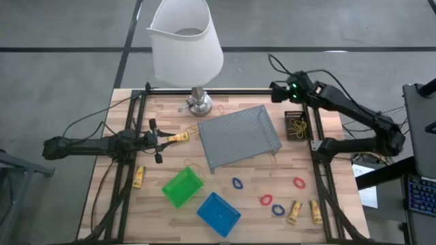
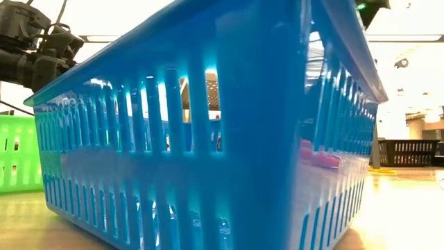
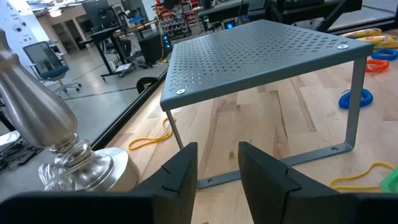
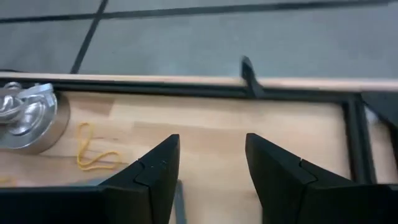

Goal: Pick & Place Office Desk Supplies
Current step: Put the yellow rubber band into the black basket

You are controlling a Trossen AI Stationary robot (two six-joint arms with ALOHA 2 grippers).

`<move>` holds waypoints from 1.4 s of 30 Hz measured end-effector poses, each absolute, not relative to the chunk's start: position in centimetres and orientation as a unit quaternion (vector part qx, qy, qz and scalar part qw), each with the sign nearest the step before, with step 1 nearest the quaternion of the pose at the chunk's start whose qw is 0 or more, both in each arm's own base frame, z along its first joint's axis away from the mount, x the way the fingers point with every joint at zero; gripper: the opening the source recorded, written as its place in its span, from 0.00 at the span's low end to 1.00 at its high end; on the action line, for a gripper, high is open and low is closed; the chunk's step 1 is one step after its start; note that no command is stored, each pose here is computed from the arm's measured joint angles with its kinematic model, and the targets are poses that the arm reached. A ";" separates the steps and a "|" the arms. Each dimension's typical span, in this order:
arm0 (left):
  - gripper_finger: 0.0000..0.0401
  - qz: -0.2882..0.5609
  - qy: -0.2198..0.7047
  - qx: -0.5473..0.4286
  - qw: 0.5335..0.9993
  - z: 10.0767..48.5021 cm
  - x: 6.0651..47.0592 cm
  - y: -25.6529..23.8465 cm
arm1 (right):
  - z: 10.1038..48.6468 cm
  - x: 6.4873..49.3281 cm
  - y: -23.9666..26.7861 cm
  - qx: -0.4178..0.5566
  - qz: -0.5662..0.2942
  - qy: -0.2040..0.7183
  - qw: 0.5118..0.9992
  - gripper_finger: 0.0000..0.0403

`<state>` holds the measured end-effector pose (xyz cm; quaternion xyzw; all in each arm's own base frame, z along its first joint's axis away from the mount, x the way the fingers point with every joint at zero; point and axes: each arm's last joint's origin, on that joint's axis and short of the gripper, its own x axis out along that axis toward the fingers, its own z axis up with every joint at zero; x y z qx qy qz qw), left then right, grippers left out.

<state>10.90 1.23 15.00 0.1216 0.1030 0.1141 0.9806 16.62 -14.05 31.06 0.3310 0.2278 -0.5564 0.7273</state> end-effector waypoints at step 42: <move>0.29 0.114 0.103 0.122 0.981 15.0 10.9 1.2 | 24.8 37.9 -28.1 0.341 -0.310 0.420 0.782 0.45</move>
